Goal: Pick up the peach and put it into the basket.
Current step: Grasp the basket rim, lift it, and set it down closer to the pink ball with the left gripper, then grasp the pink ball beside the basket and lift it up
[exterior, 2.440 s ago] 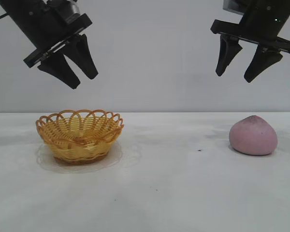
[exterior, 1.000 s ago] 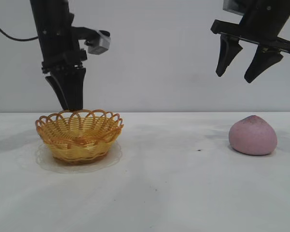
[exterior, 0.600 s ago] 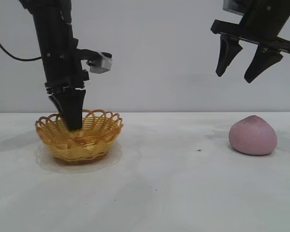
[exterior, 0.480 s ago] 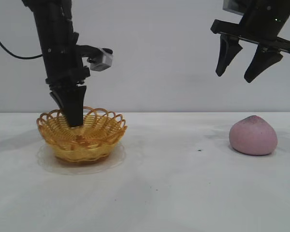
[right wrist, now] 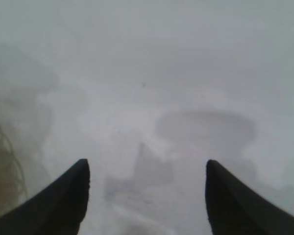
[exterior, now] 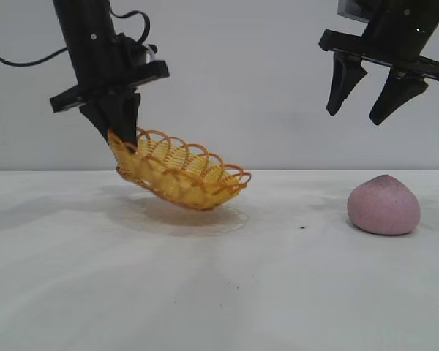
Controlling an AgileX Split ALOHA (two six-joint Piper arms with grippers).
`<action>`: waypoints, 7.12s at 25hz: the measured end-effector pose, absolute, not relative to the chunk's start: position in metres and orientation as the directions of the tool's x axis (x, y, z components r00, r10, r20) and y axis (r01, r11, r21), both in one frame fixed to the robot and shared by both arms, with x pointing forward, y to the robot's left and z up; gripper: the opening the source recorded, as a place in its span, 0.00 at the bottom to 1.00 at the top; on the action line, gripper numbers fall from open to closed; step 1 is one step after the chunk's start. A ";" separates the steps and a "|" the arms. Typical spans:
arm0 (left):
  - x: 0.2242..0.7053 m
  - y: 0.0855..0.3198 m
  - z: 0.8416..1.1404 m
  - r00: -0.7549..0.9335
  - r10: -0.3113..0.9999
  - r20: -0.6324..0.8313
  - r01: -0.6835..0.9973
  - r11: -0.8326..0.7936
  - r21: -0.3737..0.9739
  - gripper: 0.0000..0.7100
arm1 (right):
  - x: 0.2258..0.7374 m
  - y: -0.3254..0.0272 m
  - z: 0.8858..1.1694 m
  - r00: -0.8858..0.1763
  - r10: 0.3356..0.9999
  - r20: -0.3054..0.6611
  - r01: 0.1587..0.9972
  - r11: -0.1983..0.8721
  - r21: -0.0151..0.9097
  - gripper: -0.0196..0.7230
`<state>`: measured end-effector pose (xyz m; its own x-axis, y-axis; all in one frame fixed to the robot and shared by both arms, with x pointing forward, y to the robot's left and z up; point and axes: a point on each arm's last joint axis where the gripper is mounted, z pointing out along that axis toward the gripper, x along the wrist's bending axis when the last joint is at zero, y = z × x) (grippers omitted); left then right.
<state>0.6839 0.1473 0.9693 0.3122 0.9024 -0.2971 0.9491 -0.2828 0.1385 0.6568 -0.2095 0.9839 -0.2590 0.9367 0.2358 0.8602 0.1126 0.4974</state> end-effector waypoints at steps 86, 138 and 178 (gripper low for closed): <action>0.603 0.286 0.998 0.119 0.991 0.061 0.986 -0.125 0.110 0.74 | 0.657 -0.208 0.985 -0.247 0.934 0.258 0.861 0.089 0.501 0.61; 0.230 0.297 1.043 0.080 0.997 0.023 0.506 -0.060 0.860 0.74 | 0.651 -0.208 0.987 -0.294 0.925 0.240 0.871 0.156 0.465 0.61; 0.230 0.297 1.043 0.079 0.997 0.024 0.504 -0.060 0.861 0.74 | 0.618 -0.178 0.930 -0.540 0.835 0.107 0.841 0.539 0.040 0.38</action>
